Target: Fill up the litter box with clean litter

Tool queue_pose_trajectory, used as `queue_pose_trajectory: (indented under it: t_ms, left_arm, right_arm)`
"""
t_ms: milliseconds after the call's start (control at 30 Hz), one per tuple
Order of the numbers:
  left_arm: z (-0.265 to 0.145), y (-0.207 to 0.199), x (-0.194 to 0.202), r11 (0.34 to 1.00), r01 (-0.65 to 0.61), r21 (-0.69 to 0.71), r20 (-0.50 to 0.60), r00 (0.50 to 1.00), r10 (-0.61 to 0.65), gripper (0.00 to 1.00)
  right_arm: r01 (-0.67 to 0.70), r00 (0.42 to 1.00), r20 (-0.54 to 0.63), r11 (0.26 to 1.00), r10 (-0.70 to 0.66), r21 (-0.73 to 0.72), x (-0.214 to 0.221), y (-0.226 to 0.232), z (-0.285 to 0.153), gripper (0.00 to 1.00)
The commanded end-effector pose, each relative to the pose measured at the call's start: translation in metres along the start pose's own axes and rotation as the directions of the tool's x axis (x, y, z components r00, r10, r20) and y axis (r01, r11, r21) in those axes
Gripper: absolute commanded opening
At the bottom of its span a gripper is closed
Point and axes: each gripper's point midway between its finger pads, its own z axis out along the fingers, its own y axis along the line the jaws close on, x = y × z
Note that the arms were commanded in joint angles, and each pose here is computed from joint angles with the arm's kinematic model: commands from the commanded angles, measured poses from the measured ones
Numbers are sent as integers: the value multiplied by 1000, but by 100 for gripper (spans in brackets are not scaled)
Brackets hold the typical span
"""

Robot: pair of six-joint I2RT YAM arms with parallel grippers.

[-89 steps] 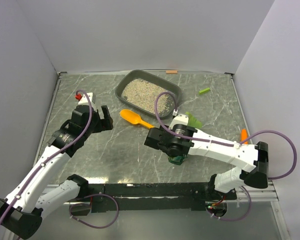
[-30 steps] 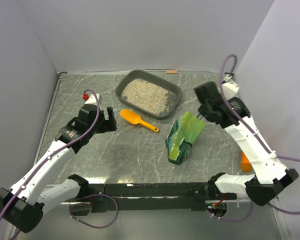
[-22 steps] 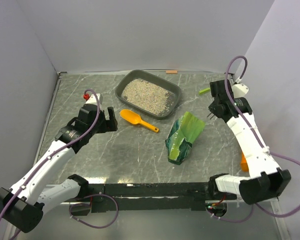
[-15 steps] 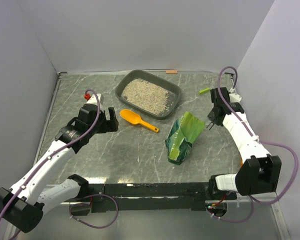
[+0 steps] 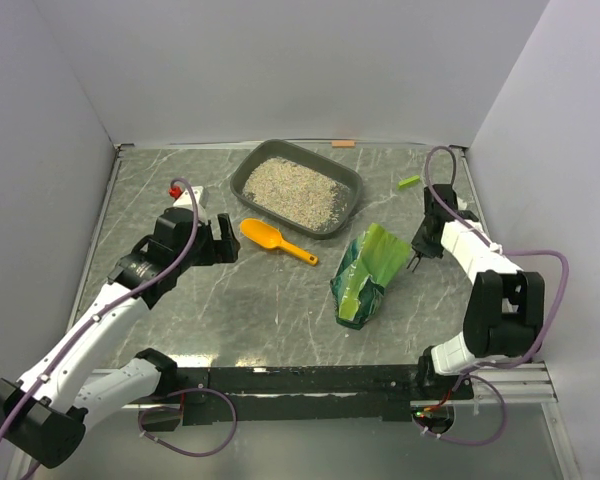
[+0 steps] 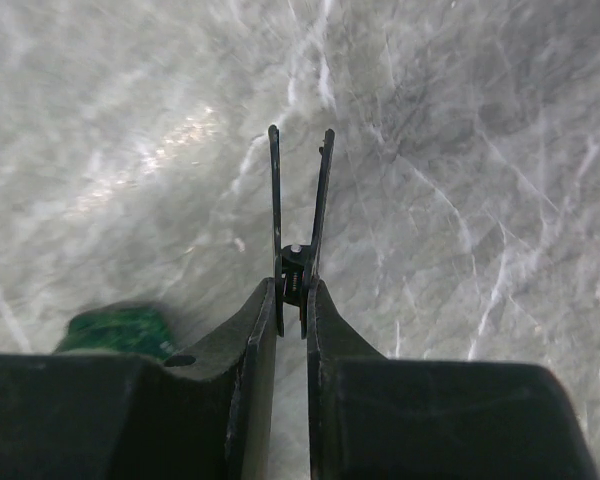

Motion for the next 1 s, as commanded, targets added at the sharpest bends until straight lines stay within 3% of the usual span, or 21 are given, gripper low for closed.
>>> queue_pose_trajectory:
  t_ms: [0,67,200,300,567,767,967]
  left_arm:
    - [-4,-6,-7,999,-10,36,41,999,8,97]
    - [-5,-6,-6,999,-11,40,43,999,9,97]
    - [-5,-5,-3,999,-11,43,45,999,9,97]
    - [-3,-4,-1,999,-9,36,31,999,8,97]
    - [-3,-5,-3,999,-12,37,22,1000,12,97]
    - [-7,-10,-5,998,-13,61,27,1000,12,97]
    - [-8,-14,-4,996,-12,84,25,1000,10,97]
  right_arm:
    - [37,999,15,998,-37,-52,-2,5,14,0]
    - [51,999,2,998,-51,-44,1,2,18,5]
    - [50,999,8,998,-50,-48,3,1,18,39]
    - [50,998,27,997,-48,-62,-1,3,11,51]
    - [65,993,99,996,-59,-56,-19,-7,-26,63]
    - [-5,983,177,959,58,-284,-20,15,-72,63]
    - [-46,966,201,871,164,-489,-10,33,-116,63]
